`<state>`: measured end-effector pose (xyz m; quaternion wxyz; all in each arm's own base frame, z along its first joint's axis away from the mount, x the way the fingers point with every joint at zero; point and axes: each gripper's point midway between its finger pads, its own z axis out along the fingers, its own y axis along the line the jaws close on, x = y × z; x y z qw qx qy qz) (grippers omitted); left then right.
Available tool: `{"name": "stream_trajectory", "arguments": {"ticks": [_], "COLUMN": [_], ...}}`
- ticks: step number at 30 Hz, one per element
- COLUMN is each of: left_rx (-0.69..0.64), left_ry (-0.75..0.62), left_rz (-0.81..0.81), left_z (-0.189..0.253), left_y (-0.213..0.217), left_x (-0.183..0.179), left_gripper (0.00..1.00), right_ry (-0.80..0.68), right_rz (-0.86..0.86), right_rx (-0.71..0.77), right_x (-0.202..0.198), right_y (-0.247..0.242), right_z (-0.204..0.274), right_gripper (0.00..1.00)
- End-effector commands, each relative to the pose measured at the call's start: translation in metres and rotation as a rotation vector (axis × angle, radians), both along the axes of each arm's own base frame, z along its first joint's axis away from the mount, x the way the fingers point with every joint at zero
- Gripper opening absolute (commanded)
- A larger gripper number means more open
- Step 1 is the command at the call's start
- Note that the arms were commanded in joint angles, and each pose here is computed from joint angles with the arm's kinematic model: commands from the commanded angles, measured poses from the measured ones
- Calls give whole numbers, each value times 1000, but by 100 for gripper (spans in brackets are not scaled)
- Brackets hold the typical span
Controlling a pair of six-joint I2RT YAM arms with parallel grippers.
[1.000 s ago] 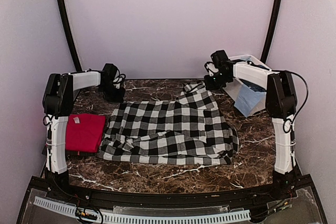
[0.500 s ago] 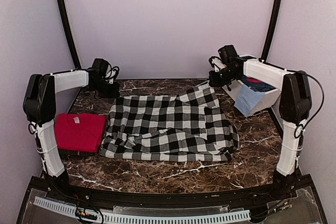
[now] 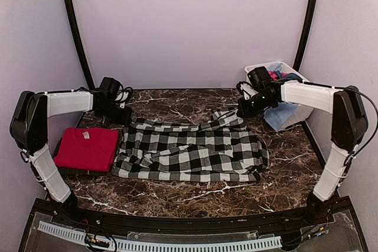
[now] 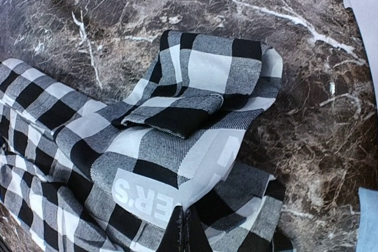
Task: Fold and stack the mixed laundry pile
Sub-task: Fold the 1/3-folded shirt at the center of the board.
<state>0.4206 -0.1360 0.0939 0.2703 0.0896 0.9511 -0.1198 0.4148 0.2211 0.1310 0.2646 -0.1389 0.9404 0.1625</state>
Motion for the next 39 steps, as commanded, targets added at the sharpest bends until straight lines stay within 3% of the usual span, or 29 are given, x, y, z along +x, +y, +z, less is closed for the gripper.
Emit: {"name": "stream_trajectory", "arguments": {"ticks": [1,17,25,28,33,39], "left_rx": [118,397,399,330,248,237], "left_ry": [-24,93,149,76,-51,-121], "left_rz": [-25,33,54,53,61,67], "left_z": [6,-43,-43,-15,34,71], "left_y": [1,26,25,16,7,7], "left_x": [-20,-29,-28,-22,-10,-1], "left_gripper": [0,1,15,29,50,65], "right_ry": [-23,174,210,190,95,-20], "right_rz": [3,30,64,72,46,62], "right_rx": [22,-86,-114,-94,-96,-142], "right_x": [-23,-76,-87,-88,-78,-55], "right_y": [6,4,2,4,-1,-6], "right_z": [11,-95,-100,-80,-31,2], "right_gripper": [0,0,1,10,38,45]}}
